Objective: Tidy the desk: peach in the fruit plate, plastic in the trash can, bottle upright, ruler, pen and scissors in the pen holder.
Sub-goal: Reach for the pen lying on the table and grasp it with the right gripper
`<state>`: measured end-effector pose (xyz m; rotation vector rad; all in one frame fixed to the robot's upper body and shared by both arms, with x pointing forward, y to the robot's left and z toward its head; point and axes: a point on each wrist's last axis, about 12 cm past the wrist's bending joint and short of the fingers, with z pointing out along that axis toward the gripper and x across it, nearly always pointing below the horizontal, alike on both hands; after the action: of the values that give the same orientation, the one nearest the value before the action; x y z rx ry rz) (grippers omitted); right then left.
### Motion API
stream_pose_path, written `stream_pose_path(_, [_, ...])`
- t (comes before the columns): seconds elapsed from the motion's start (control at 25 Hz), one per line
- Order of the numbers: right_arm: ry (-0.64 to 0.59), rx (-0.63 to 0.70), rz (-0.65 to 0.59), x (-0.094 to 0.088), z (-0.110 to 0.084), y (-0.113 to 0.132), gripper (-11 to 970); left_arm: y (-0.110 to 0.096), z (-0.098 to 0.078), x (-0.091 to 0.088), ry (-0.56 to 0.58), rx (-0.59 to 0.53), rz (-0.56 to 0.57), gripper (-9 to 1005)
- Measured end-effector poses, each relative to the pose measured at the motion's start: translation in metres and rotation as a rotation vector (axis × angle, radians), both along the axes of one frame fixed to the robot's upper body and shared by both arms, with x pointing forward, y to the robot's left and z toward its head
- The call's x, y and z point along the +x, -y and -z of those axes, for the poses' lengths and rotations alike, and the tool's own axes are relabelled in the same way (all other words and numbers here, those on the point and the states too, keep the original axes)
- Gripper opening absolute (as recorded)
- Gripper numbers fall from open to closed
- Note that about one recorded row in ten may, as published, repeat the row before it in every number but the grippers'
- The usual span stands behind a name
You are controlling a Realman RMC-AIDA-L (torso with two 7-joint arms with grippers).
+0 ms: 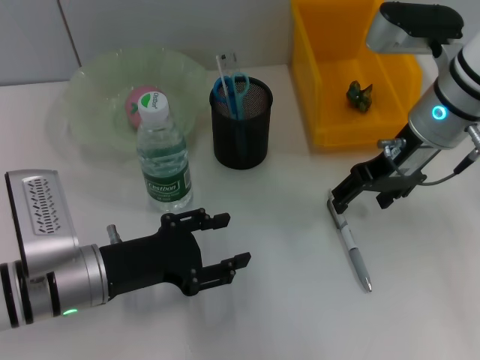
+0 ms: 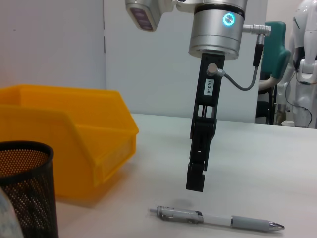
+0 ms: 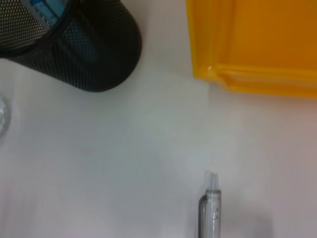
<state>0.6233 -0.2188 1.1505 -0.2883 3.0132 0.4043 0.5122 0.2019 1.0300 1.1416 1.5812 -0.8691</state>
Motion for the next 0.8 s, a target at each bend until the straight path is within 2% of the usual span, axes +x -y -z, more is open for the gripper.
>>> stream_pose_path(0.52, [0.014,-0.074,-0.057,0.011,-0.001,-0.018,820,0.001,-0.001,0.001,0.005,0.0,0.002,674])
stream_pose_path(0.8, [0.009,-0.134,-0.106,0.011,0.003,-0.031,819,0.0,-0.001,0.001,0.005,0.003,0.0,674])
